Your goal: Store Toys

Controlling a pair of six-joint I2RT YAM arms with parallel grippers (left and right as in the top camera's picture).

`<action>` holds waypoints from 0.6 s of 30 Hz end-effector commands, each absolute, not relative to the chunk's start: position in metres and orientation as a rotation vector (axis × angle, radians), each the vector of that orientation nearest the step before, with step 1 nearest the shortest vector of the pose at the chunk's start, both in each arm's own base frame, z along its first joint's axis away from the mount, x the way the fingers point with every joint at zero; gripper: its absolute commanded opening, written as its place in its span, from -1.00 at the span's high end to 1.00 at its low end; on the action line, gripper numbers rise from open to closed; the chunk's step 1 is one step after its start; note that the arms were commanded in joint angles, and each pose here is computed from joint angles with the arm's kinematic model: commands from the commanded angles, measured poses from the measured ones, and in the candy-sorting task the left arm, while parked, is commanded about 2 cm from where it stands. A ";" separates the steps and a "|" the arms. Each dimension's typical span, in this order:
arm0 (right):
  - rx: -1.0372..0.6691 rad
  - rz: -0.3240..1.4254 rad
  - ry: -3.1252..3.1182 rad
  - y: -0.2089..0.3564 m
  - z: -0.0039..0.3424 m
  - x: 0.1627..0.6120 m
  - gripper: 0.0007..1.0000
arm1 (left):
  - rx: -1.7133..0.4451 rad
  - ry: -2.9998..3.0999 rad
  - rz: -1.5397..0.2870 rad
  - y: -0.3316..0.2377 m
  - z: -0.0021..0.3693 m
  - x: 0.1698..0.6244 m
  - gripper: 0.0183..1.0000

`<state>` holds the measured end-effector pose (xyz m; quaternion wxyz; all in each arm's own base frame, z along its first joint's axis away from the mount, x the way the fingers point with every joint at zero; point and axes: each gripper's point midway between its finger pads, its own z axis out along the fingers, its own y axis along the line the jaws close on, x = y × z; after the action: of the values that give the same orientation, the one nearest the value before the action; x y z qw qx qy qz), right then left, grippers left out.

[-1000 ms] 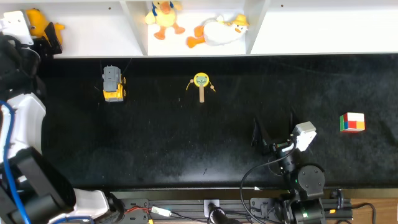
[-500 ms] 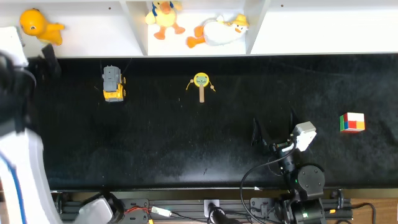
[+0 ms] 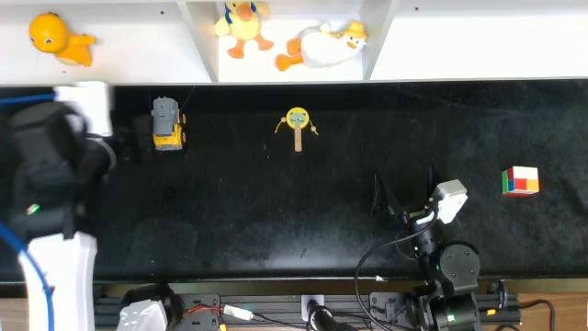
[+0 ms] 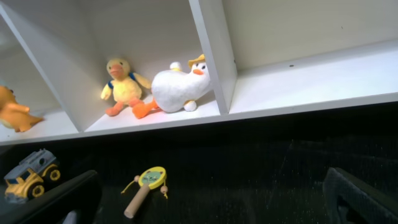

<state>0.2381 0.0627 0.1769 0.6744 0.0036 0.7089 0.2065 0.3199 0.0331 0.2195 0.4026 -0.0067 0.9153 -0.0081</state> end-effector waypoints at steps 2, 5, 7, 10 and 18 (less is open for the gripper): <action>0.009 0.465 1.594 0.063 0.174 0.238 -0.99 | -0.026 2.424 -0.029 0.025 0.173 0.333 -1.00; 0.009 0.465 1.594 0.063 0.174 0.238 -0.99 | -0.046 2.487 -0.045 0.025 0.149 0.342 -1.00; 0.009 0.465 1.594 0.063 0.174 0.238 -0.99 | -0.049 2.528 -0.062 0.025 0.132 0.348 -1.00; 0.009 0.465 1.594 0.063 0.174 0.238 -0.99 | -0.046 2.571 -0.087 0.023 0.110 0.356 -1.00; 0.009 0.465 1.594 0.063 0.174 0.238 -0.99 | -0.032 2.638 -0.077 0.020 0.066 0.372 -1.00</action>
<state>0.2381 0.0628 0.1769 0.6744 0.0035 0.7089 0.2067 0.3721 0.0214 0.0757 0.2577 -0.0034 0.9657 -0.0306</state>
